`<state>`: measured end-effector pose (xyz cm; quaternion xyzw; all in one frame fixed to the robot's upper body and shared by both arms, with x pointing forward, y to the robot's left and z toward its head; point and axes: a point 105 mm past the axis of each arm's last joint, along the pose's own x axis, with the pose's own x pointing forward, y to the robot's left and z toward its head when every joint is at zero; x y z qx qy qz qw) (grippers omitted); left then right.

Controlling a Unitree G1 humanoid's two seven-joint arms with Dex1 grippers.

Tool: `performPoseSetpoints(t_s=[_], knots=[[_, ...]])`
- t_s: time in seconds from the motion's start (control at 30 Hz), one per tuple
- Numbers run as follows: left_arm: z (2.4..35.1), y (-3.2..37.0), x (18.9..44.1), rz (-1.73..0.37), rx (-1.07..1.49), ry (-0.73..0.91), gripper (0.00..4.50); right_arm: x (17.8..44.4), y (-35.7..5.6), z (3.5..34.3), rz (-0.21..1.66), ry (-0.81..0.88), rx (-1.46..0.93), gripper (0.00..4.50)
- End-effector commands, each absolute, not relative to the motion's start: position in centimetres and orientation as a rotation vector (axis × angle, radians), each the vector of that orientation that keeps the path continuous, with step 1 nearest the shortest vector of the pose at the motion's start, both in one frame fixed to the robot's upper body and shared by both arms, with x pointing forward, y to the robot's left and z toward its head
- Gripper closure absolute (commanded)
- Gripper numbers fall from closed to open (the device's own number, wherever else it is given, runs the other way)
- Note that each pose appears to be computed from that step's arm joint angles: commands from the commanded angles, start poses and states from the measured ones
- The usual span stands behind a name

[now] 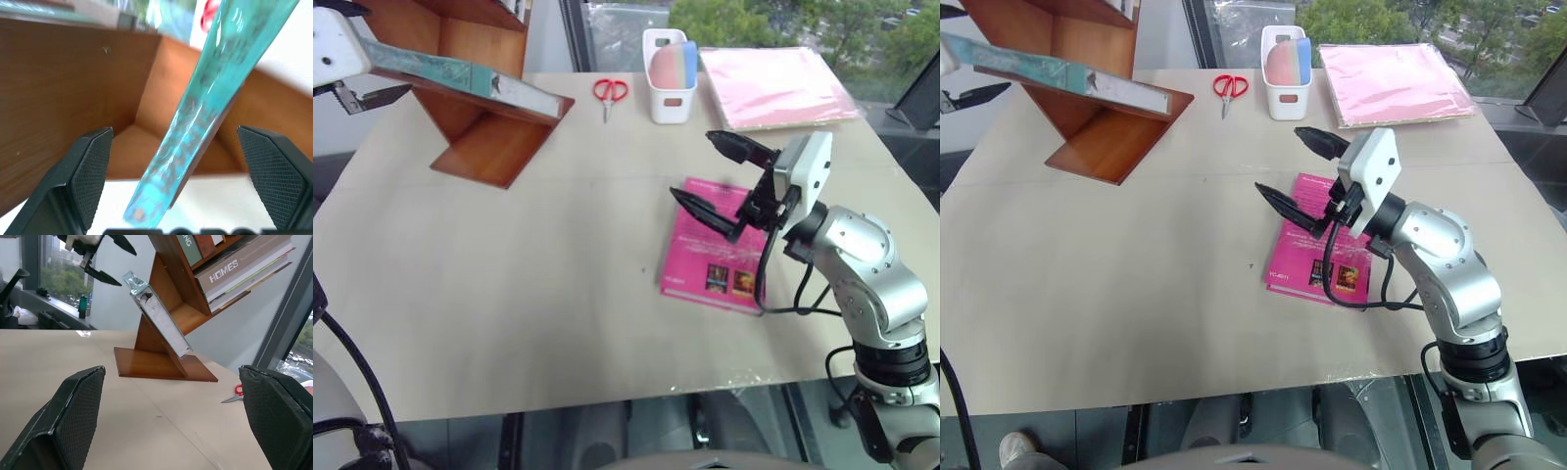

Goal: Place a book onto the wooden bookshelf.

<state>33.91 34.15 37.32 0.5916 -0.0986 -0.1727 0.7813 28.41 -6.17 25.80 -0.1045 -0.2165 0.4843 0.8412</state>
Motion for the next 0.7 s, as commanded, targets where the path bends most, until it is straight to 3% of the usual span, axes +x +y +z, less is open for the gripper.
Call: performPoseSetpoints(t_s=[0.03, 0.17, 0.2, 0.33, 0.4, 0.53, 0.7], knots=[[39.1, 32.5, 31.8, -0.441, 1.188, -0.495, 0.59, 28.4, -6.6, 27.0, 1.022, -0.496, -0.237, 0.0], [37.5, 29.7, 31.3, -0.566, 0.989, -0.689, 2.13, 28.9, -6.9, 27.1, 1.025, -0.482, -0.255, 0.0], [37.2, 28.6, 31.3, -0.586, 0.916, -0.733, 2.75, 29.0, -7.1, 27.1, 1.023, -0.479, -0.259, 0.0], [33.9, 24.0, 31.5, -0.616, 0.715, -0.825, 4.48, 29.2, -7.4, 27.4, 1.017, -0.474, -0.273, 0.0], [31.5, 21.9, 32.3, -0.523, 0.596, -0.846, 4.48, 29.1, -7.5, 27.5, 1.011, -0.472, -0.28, 0.0], [28.8, 22.0, 35.4, -0.198, 0.429, -0.766, 4.48, 28.8, -7.6, 27.5, 0.998, -0.466, -0.287, 0.0], [28.0, 22.4, 39.0, 0.016, 0.39, -0.71, 4.48, 28.7, -7.6, 27.6, 0.979, -0.459, -0.287, 0.0]])
